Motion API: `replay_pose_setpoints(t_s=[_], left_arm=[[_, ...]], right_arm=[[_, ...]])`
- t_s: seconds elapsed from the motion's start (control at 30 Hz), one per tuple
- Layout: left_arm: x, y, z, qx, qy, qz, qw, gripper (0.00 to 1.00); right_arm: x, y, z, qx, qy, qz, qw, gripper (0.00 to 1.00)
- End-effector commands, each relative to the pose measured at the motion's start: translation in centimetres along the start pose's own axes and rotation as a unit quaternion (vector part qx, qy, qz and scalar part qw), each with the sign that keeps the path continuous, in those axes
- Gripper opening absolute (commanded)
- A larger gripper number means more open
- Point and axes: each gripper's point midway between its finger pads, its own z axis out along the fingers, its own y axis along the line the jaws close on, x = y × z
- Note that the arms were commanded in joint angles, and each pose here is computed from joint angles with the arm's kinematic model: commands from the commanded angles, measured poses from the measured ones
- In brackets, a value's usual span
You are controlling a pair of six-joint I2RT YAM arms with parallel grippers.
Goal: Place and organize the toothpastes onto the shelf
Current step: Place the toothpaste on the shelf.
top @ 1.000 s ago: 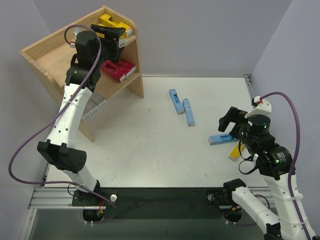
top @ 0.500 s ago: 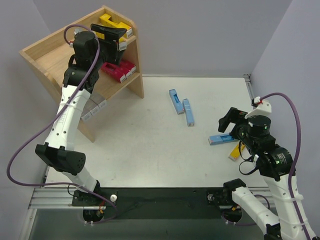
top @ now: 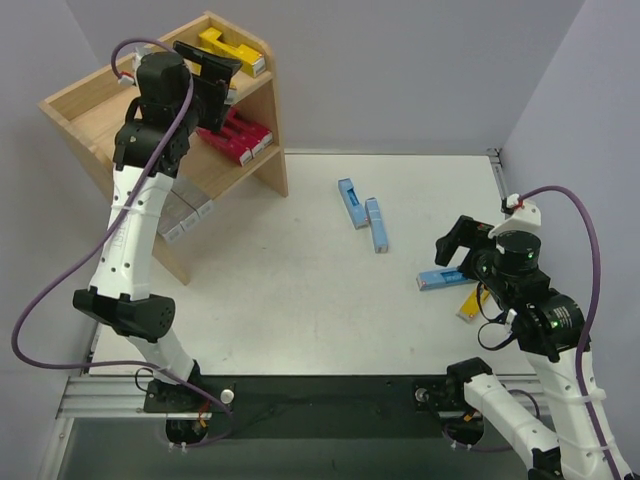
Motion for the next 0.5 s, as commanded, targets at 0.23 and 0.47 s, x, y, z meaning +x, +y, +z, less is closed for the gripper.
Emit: replay_pose_setpoints(t_s=[0.23,0.47], left_arm=[[0.3,2.5,-0.6,-0.046,-0.01,0.047,0.998,0.97],[0.6,2.8,-1.8,-0.062,-0.024,0.094,0.993,0.97]], right_arm=[[-0.2,0.1,0.3,-0.004,-0.003,-0.001,1.0,0.91],[0.0,0.1,0.4,-0.006,-0.001,0.001,1.0,0.91]])
